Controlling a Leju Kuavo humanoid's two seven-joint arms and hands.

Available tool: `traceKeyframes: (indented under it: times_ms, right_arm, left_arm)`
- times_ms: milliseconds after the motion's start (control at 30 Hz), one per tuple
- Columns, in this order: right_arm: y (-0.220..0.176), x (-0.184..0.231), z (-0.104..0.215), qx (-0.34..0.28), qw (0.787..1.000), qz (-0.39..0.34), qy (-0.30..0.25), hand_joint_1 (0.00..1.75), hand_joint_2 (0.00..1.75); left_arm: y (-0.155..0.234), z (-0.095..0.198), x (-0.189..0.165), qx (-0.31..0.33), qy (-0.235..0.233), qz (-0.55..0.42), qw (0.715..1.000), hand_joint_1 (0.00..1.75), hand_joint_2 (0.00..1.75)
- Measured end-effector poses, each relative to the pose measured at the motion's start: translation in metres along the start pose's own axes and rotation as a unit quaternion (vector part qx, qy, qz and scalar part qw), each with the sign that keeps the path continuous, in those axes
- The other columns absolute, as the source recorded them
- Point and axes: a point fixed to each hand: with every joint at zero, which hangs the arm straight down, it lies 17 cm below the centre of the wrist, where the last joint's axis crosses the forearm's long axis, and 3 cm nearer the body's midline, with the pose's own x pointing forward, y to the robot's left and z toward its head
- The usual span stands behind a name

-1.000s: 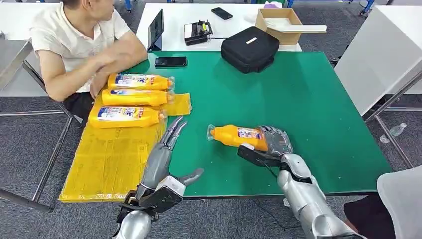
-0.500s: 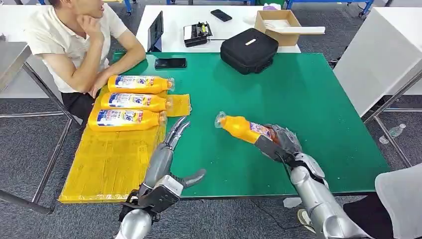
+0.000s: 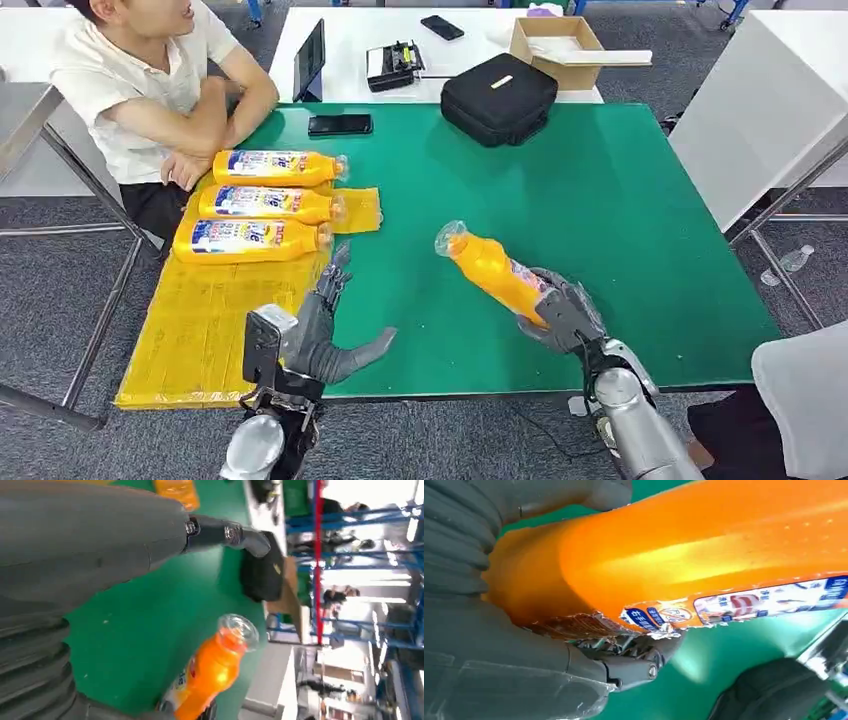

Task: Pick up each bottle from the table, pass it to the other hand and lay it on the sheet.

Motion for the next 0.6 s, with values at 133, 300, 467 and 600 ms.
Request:
traceKeyframes:
  times_ms: [133,300,467,600]
  right_arm:
    - [0.001,0.014,-0.002,-0.003,1.000,-0.007,-0.021,1.75,1.75]
    - [0.013,0.039,-0.009,0.004,0.999,-0.012,-0.051,1.75,1.75]
    - [0.030,0.060,-0.015,0.015,0.997,-0.017,-0.075,1.75,1.75]
    - [0.039,0.074,-0.019,0.017,0.995,-0.026,-0.091,1.75,1.75]
  left_arm:
    - [0.002,0.003,-0.015,0.000,0.026,0.039,0.999,0.00,1.75]
    - [-0.001,0.008,-0.032,-0.005,0.051,0.047,0.998,0.00,1.75]
    - [-0.003,0.010,-0.041,-0.007,0.062,0.039,0.997,0.00,1.75]
    - [-0.004,0.011,-0.046,-0.012,0.068,0.013,0.998,0.00,1.75]
